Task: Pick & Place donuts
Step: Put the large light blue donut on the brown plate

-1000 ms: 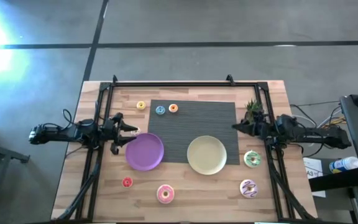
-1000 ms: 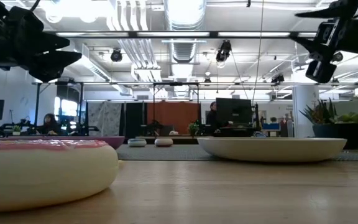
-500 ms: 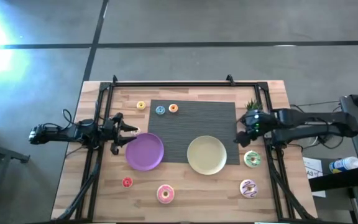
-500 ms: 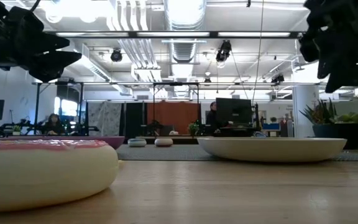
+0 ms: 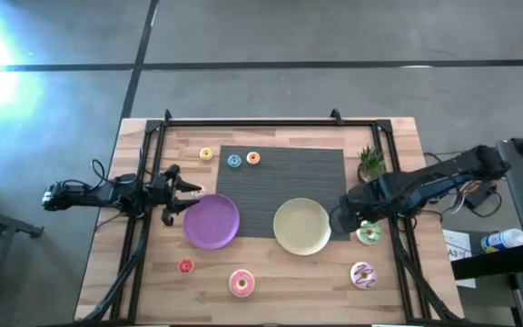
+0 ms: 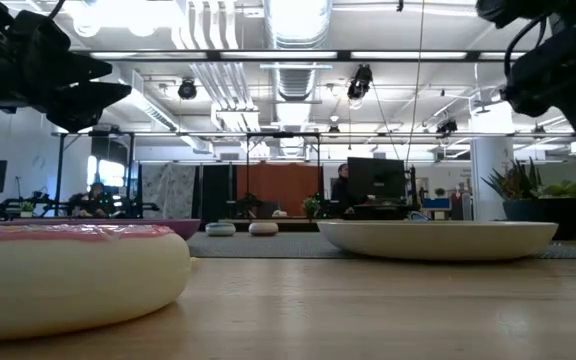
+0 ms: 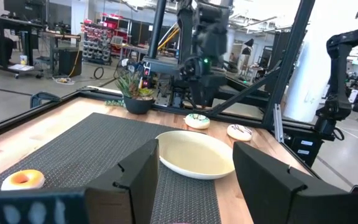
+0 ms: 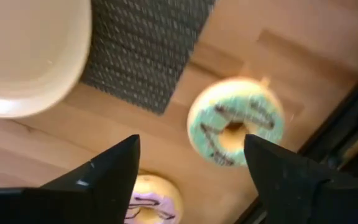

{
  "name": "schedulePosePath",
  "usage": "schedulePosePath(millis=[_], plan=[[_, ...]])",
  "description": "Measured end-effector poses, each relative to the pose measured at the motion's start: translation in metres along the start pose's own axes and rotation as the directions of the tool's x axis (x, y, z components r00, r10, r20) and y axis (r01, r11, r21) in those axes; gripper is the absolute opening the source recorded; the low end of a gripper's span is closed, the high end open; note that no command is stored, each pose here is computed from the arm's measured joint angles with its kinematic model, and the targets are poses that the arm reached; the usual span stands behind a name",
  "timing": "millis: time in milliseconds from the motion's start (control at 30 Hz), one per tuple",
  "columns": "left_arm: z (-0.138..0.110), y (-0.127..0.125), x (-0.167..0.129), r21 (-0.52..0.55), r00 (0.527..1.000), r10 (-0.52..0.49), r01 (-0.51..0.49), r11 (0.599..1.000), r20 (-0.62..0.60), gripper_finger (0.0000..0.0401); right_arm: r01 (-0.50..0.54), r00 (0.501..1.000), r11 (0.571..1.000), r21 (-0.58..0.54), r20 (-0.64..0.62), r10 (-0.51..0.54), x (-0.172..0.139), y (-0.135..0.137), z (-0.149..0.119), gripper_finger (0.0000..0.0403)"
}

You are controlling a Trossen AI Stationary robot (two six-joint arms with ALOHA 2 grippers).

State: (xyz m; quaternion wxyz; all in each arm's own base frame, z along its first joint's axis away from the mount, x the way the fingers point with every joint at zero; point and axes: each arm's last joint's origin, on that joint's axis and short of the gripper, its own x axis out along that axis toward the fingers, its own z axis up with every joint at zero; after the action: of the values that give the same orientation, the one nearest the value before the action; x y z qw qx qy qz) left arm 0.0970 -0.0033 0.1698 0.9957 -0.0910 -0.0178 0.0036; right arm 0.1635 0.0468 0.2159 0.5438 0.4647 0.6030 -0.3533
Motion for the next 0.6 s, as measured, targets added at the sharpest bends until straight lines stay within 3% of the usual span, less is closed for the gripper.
schedulePosePath(millis=[267,600], plan=[[0.000,0.000,0.000,0.000,1.000,0.000,0.000,1.000,0.000,0.0180,0.116,0.993,0.991,0.067,-0.032,-0.114,0.021,0.020,-0.025,0.0288],[0.000,0.000,0.000,0.000,1.000,0.001,-0.001,1.000,0.000,0.0180,0.271,0.963,0.961,0.050,-0.009,-0.271,0.057,0.033,-0.026,0.0257]])
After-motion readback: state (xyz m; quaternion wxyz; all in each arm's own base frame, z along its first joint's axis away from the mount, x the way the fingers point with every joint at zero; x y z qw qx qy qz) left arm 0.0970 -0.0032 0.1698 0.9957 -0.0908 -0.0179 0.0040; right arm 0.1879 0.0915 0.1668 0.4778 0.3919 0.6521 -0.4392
